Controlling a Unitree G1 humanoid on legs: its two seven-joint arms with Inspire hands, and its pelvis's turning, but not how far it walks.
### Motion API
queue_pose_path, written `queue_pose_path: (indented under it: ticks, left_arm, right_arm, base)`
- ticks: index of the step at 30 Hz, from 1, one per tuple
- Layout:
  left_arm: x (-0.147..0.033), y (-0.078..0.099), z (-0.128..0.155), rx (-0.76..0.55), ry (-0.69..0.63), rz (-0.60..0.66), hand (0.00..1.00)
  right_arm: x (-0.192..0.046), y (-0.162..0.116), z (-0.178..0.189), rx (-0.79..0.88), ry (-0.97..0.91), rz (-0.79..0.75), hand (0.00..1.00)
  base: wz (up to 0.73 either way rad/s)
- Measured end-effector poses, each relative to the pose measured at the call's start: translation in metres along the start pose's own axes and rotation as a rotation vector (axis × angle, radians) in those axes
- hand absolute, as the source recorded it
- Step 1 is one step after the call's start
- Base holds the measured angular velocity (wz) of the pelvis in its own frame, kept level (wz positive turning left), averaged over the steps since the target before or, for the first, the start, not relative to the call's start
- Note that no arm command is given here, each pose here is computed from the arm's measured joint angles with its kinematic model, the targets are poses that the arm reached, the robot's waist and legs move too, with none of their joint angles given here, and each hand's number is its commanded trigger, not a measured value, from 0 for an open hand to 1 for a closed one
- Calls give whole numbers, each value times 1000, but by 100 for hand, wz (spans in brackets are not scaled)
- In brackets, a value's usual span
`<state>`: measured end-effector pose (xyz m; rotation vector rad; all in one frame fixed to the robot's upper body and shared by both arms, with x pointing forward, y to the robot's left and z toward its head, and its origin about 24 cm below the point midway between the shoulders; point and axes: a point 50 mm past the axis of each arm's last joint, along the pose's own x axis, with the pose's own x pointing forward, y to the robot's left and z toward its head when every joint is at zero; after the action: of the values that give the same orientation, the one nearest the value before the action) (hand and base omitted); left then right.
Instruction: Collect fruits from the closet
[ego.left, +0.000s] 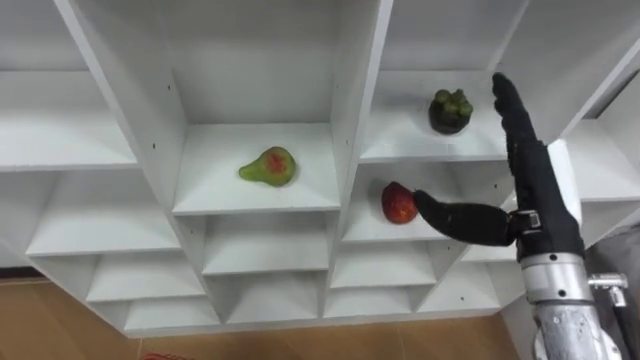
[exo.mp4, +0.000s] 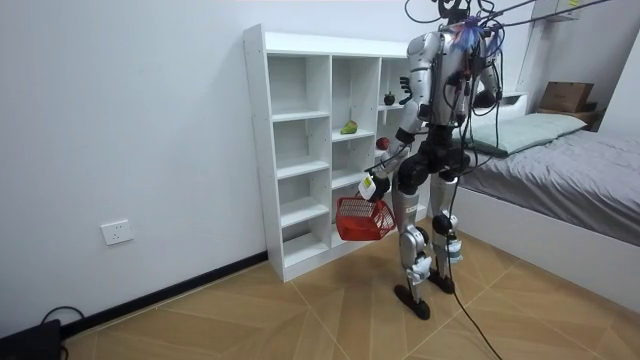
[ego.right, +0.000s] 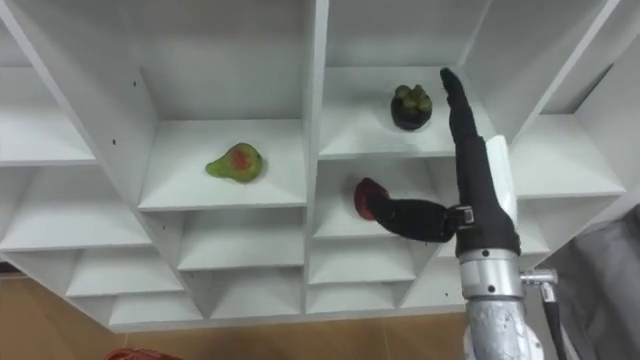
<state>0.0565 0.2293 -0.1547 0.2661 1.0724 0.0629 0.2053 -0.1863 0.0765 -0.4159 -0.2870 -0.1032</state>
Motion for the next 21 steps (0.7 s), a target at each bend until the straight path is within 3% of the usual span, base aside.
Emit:
queue_pose_path:
  ticks: [21]
  left_arm:
    - [2,1,1,2,48,-19,100]
  right_arm:
    - [28,-7,-28,119,119,-56,0]
  base:
    - [5]
